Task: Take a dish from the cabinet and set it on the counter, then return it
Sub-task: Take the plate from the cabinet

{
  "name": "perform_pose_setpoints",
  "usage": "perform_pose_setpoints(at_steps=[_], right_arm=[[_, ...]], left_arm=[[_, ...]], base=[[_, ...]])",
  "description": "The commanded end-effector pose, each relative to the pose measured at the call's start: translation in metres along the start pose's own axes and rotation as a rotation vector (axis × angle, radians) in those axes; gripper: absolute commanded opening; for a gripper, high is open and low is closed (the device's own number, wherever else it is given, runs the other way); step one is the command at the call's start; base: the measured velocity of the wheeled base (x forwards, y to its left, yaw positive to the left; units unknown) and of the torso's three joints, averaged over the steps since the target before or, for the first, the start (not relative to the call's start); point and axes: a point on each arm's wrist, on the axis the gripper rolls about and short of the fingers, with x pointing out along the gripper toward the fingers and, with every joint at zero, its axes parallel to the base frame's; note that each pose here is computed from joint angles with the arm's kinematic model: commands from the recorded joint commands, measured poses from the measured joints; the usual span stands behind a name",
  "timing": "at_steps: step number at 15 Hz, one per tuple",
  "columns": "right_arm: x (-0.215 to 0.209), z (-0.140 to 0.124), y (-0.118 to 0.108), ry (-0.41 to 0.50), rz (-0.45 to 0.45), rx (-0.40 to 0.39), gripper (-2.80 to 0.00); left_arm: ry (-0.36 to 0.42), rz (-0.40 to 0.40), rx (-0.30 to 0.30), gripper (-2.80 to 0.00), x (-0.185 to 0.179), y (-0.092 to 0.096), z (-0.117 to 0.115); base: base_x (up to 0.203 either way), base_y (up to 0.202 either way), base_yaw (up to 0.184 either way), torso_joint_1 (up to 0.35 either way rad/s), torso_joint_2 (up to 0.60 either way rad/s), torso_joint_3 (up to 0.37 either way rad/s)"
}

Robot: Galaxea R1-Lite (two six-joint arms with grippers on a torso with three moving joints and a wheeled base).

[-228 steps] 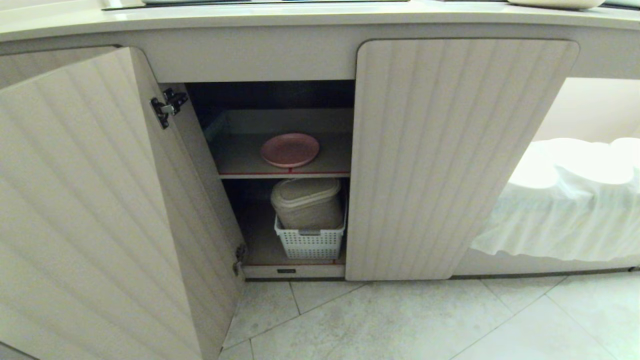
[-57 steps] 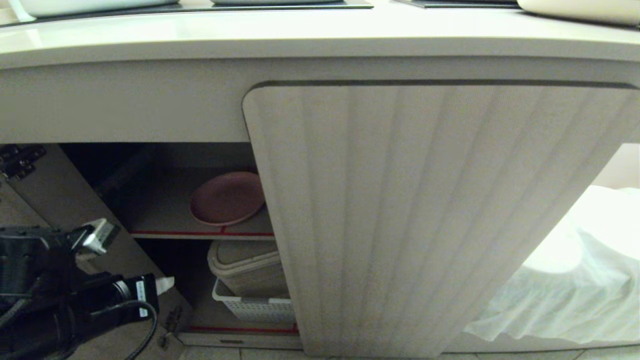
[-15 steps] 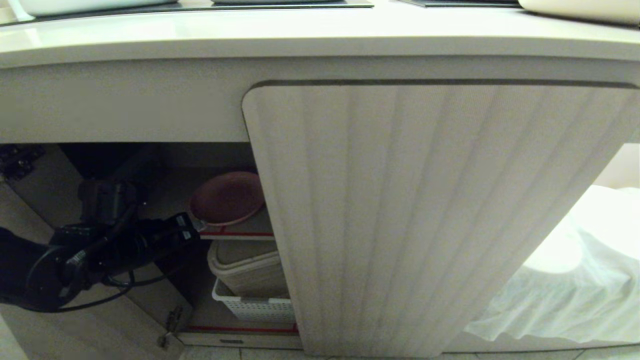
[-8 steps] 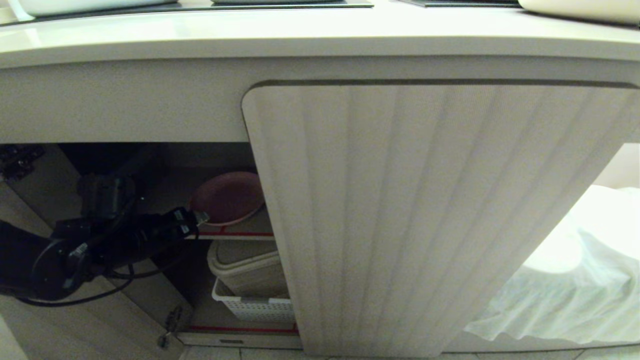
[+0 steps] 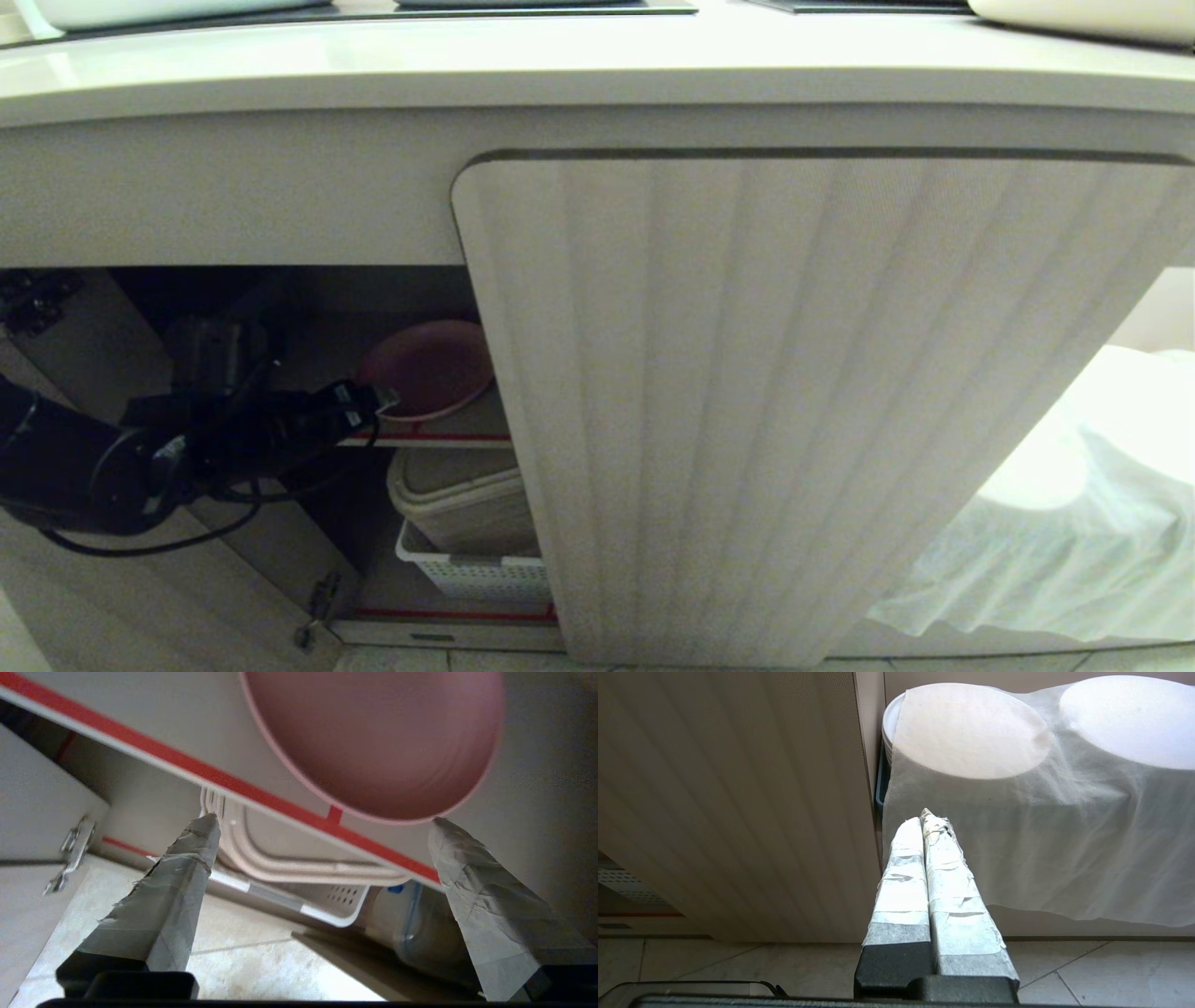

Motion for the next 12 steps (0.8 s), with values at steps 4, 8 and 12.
perform_pose_setpoints(at_steps=[4, 8, 12], right_arm=[[0.0, 0.0, 0.0, -0.001, -0.001, 0.0, -2.8], [0.0, 0.0, 0.0, -0.001, -0.001, 0.0, -2.8], [0.0, 0.0, 0.0, -0.001, -0.001, 0.0, -2.8]], left_arm=[[0.045, 0.04, -0.015, 0.0, 0.013, 0.004, 0.003], [0.037, 0.036, -0.031, 0.0, 0.018, 0.008, 0.014], [0.052, 0.038, -0.039, 0.0, 0.019, 0.011, 0.018]], base=[[0.0, 0.0, 0.0, 0.0, 0.0, 0.0], [0.0, 0.0, 0.0, 0.0, 0.0, 0.0], [0.0, 0.0, 0.0, 0.0, 0.0, 0.0]])
